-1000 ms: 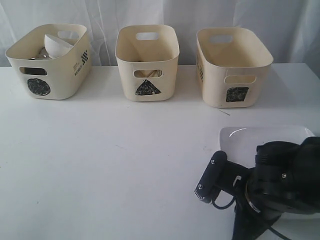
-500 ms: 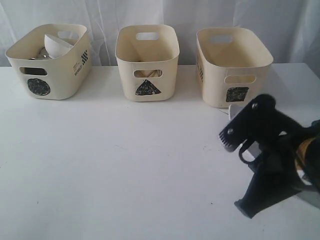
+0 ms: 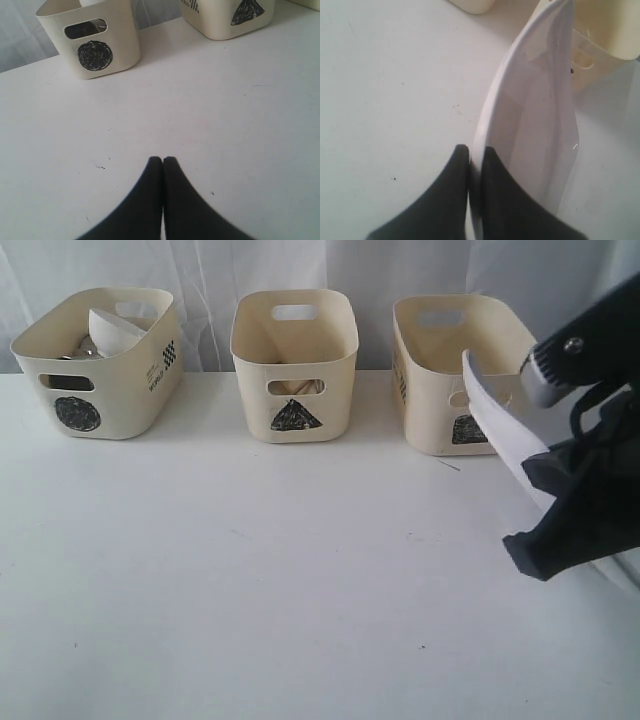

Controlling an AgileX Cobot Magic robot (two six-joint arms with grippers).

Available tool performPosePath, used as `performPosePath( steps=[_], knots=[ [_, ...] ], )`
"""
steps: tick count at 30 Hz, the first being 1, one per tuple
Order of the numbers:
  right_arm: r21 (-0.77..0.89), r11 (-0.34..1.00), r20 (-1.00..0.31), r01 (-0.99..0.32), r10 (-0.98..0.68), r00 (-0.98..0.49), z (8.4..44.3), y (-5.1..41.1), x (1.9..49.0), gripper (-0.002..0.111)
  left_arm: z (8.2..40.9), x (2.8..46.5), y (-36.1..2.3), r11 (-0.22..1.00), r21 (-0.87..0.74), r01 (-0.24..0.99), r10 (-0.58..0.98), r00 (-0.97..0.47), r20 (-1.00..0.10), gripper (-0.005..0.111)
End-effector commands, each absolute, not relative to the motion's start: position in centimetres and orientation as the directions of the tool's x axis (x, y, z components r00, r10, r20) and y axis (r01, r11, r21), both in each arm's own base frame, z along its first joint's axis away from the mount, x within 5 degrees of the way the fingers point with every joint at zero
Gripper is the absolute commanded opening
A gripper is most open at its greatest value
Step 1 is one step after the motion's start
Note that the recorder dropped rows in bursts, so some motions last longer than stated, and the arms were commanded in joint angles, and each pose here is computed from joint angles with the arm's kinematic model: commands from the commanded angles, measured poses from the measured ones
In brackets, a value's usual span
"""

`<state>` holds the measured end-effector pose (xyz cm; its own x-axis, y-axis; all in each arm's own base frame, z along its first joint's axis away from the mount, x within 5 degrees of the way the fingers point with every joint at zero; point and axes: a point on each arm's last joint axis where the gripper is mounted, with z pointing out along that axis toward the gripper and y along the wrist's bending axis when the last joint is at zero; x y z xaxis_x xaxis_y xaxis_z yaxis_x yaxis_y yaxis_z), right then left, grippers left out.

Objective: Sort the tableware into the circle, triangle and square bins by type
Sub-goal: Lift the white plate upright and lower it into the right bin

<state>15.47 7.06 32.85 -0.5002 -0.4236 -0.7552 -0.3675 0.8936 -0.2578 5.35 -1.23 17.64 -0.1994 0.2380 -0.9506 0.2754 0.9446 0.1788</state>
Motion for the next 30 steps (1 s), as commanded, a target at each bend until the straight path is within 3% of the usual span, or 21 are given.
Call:
performPosePath(
  steps=[1, 7, 15, 20, 30],
  knots=[
    [-0.281, 0.892, -0.823, -0.355, -0.414, -0.389, 35.7, 6.6, 15.0, 0.000, 17.5, 5.3, -1.3, 0.943, 0.176, 0.281, 0.237, -0.202, -0.950, 0.000],
    [-0.306, 0.887, -0.861, -0.346, -0.413, -0.298, 38.8, 6.4, 14.7, 0.000, 17.5, 5.3, -1.3, 0.943, 0.176, 0.281, 0.237, -0.202, -0.950, 0.000],
    [-0.409, 0.846, -0.862, -0.341, -0.481, -0.160, 41.8, 8.5, 17.8, 0.000, 17.5, 5.3, -1.3, 0.943, 0.176, 0.281, 0.237, -0.202, -0.950, 0.000],
    [-0.500, 0.807, -0.808, -0.315, -0.565, -0.166, 42.0, 9.5, 22.1, 0.000, 17.5, 5.3, -1.3, 0.943, 0.176, 0.281, 0.237, -0.202, -0.950, 0.000],
    [-0.511, 0.825, -0.823, -0.243, -0.551, -0.139, 40.2, 8.3, 29.9, 0.000, 17.5, 5.3, -1.3, 0.943, 0.176, 0.281, 0.237, -0.202, -0.950, 0.000]
  ],
)
